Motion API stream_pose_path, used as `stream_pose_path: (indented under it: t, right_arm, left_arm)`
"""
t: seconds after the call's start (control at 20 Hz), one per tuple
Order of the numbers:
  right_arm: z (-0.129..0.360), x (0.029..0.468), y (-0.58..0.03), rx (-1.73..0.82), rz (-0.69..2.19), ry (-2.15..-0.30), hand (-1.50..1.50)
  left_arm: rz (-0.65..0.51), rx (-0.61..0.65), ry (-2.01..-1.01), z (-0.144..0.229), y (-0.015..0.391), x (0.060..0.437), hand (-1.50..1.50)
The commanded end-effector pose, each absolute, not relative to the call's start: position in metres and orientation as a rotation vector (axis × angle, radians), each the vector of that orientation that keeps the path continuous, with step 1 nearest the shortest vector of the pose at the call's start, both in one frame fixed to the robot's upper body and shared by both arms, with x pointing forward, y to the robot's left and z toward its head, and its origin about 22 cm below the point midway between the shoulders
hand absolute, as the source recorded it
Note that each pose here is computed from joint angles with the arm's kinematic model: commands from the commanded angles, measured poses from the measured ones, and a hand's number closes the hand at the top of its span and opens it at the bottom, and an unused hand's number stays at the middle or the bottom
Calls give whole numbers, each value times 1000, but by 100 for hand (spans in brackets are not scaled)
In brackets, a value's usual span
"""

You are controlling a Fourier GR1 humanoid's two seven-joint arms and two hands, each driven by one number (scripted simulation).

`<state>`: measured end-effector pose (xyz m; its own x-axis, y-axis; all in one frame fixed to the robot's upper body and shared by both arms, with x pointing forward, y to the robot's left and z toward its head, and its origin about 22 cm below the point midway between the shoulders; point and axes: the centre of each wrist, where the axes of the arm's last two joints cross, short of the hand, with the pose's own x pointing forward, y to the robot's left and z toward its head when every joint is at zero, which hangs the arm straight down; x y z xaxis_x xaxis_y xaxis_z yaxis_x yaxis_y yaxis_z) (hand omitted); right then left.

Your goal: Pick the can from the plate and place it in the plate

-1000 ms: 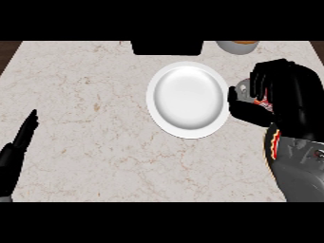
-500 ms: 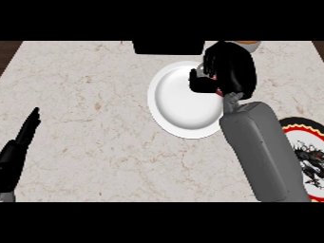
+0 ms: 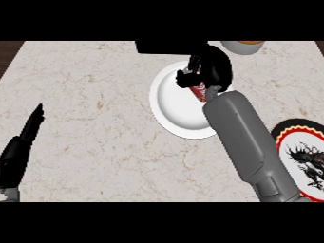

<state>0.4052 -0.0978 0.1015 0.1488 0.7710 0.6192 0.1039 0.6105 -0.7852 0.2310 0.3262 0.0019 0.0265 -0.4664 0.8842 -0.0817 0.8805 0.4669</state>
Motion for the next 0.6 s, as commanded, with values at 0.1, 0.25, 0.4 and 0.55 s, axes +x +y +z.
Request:
stream_pose_path:
  t: [0.1, 0.25, 0.4, 0.55]
  right_arm:
    - [57, 416, -96, -822, 456, -1243, -150]
    - [64, 421, -87, -815, 410, -1333, -150]
    - [67, 422, -99, -780, 296, -1444, -150]
    - [70, 418, -106, -804, 90, -1512, -150]
  left_arm:
    - [-328, 430, -1536, -8, 324, 233, 0]
    - [-315, 442, -1546, 1, 322, 227, 0]
    - [-335, 455, -1539, 1, 340, 215, 0]
    - [-317, 459, -1519, -3, 323, 221, 0]
